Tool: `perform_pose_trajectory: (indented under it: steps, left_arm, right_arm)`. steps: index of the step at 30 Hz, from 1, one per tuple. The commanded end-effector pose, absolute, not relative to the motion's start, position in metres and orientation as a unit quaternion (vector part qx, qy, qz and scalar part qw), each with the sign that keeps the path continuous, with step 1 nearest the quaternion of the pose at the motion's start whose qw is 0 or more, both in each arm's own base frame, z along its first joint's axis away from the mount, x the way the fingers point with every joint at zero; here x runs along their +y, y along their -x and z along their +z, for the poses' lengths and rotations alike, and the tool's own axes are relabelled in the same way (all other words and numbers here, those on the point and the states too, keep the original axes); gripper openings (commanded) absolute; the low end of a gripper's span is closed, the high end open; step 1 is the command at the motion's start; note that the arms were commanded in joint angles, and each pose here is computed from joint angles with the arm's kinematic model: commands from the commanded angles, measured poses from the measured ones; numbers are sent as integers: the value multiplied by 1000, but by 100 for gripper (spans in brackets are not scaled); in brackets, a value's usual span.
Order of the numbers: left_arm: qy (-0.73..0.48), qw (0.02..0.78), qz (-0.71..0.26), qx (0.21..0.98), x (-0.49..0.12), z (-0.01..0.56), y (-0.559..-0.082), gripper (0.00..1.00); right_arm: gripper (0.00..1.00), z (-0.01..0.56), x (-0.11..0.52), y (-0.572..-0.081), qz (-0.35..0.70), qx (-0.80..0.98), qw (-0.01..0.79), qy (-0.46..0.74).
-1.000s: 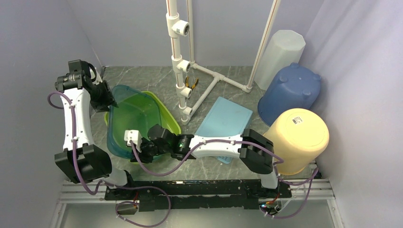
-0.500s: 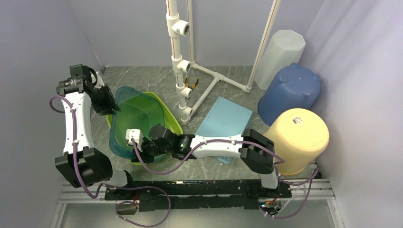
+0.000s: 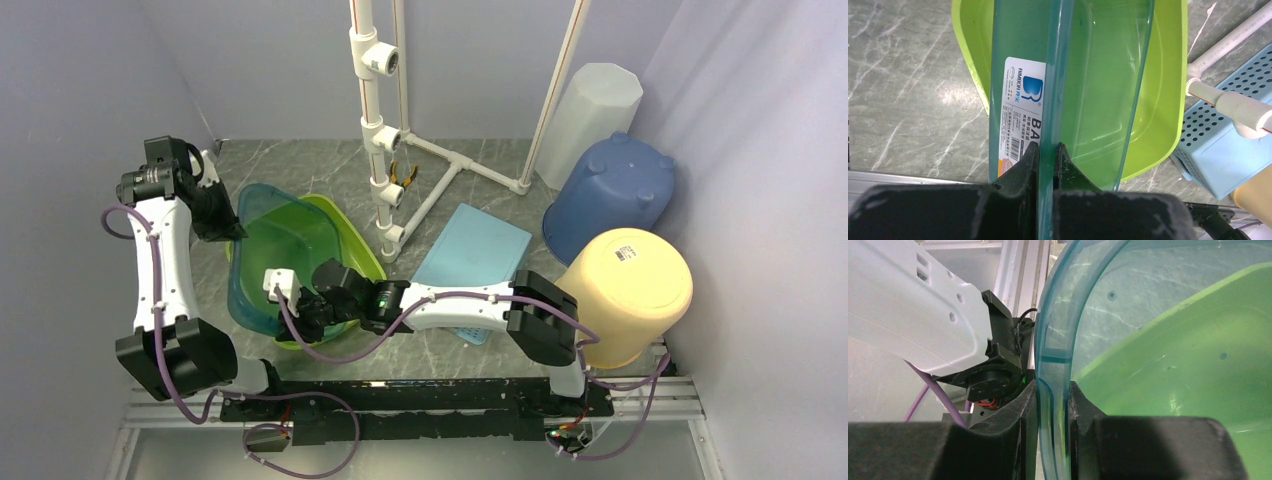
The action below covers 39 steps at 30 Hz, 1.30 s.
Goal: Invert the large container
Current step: Turn the container upside down at the center of the board, then move the container to the center of the board.
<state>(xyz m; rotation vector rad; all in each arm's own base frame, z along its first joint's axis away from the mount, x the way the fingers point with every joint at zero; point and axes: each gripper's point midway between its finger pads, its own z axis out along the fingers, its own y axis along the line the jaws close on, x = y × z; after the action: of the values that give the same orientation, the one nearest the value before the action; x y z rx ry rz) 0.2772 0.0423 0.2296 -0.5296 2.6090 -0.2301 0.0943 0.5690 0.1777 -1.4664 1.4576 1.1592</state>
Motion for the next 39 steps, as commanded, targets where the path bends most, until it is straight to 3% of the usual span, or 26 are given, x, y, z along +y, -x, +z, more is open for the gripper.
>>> perform_pose_trajectory:
  steps: [1,4,8,13,18,24,30,39]
  left_arm:
    - [211,296,-71,929,45,274,-280,3]
    - [217,336,-38,916,58,295,-288,3]
    - [218,383,-16,898,69,320,-298,3]
    - [216,429,12,877,81,346,-307,3]
    - [218,473,69,851,104,376,-313,3]
    - [202,518,84,827,112,406,-329,3]
    - [168,554,112,808,121,428,-341,3]
    - [108,596,173,777,138,447,-363,3]
  right_arm:
    - [33,253,575,-106,472,537,447,538]
    - [53,260,563,-107,467,542,453,531]
    - [65,269,540,-107,460,554,464,516]
    - [66,260,508,-109,450,593,462,482]
    - [66,209,494,-107,425,640,422,482]
    - [63,142,508,-130,325,718,370,491]
    - [65,120,527,-158,265,736,376,496]
    - [63,68,507,-123,265,734,262,568]
